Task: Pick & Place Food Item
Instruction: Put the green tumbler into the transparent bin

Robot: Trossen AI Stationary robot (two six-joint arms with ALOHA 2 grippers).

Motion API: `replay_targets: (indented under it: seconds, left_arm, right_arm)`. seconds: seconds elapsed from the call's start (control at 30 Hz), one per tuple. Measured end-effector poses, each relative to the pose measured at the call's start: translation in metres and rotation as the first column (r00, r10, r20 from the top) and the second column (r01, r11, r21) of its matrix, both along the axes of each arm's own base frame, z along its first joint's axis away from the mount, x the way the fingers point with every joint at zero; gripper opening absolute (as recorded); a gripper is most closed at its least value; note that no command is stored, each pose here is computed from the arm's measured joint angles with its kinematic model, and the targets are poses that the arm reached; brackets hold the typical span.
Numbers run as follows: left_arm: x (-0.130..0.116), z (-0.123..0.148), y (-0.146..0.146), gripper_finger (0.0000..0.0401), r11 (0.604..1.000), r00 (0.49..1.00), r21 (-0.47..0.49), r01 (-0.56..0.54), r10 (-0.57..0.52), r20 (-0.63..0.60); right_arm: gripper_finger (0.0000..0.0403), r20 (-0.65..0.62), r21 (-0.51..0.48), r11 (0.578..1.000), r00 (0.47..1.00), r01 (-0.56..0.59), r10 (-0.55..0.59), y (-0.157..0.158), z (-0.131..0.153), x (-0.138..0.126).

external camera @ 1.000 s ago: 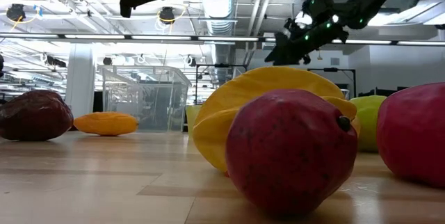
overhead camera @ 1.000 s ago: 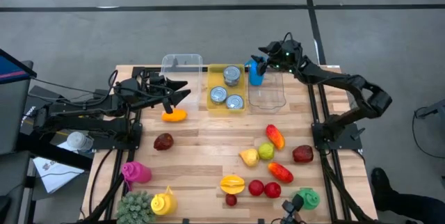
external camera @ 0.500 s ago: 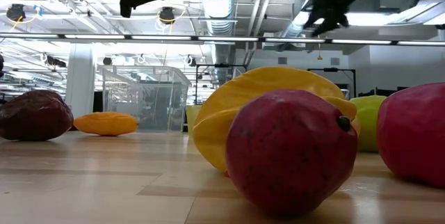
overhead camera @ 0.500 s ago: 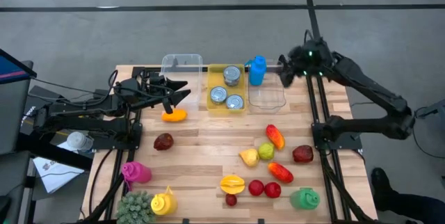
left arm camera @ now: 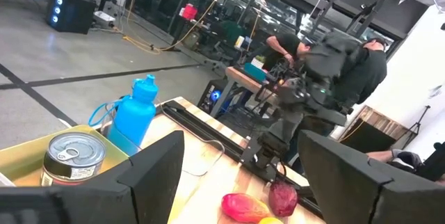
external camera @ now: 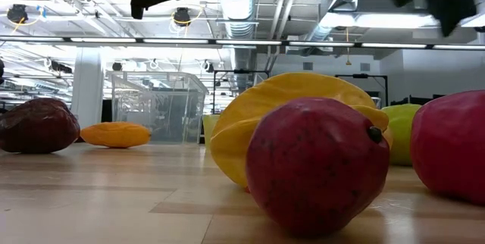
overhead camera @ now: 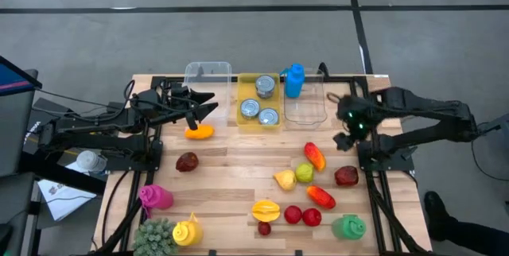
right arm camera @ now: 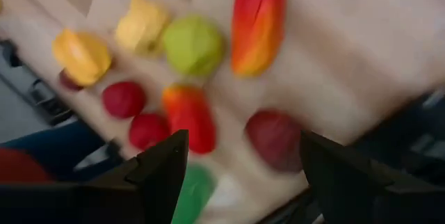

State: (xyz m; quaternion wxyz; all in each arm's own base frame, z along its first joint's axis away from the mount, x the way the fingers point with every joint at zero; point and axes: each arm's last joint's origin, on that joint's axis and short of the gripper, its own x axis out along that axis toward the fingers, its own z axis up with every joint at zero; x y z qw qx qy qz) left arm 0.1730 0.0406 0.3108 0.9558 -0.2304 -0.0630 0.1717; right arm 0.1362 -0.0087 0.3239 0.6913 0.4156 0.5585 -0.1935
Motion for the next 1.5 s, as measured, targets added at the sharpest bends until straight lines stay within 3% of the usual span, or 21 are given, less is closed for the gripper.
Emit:
replay_targets:
  seconds: [0.13, 0.33, 0.6, 0.73, 0.83, 1.07, 1.3, 1.5]
  left_arm:
    - [0.000, 0.000, 0.000, 0.0273, 1.000, 1.000, 0.000, -0.001, 0.001, 0.000]
    - [0.000, 0.000, 0.000, 0.0273, 1.000, 1.000, -0.001, -0.001, 0.001, 0.000]
    - [0.000, 0.000, 0.000, 0.0273, 1.000, 1.000, -0.001, -0.004, 0.004, 0.000]
    - [0.000, 0.000, 0.000, 0.0273, 1.000, 1.000, -0.001, -0.004, 0.004, 0.000]
    - [0.000, 0.000, 0.000, 0.0273, 1.000, 1.000, -0.001, -0.004, 0.004, 0.000]
    - [0.000, 0.000, 0.000, 0.0273, 1.000, 1.000, 0.003, -0.004, 0.004, -0.001]
    - [0.000, 0.000, 0.000, 0.0273, 1.000, 1.000, 0.003, -0.003, 0.003, -0.002]
    - [0.000, 0.000, 0.000, 0.0273, 1.000, 1.000, 0.004, -0.003, 0.003, -0.002]
  right_arm:
    - [0.0265, -0.042, 0.108, 0.992, 0.998, 0.057, -0.053, 0.028, 0.004, -0.008]
    - [0.0265, -0.090, 0.257, 0.964, 0.995, 0.064, -0.042, 0.071, 0.008, -0.016]
    - [0.0265, -0.089, 0.456, 0.889, 0.996, 0.035, 0.007, 0.133, 0.014, -0.015]
    - [0.0265, -0.155, 0.503, 0.861, 0.988, 0.073, 0.006, 0.159, 0.011, -0.017]
    - [0.0265, -0.205, 0.474, 0.874, 0.979, 0.107, -0.008, 0.173, 0.005, -0.021]
    - [0.0265, -0.174, 0.358, 0.930, 0.984, 0.089, -0.028, 0.190, 0.006, -0.022]
    - [0.0265, -0.127, 0.148, 0.987, 0.988, -0.069, 0.088, 0.207, 0.026, -0.013]
    - [0.0265, -0.154, 0.031, 0.961, 0.949, -0.273, 0.275, 0.236, 0.015, -0.003]
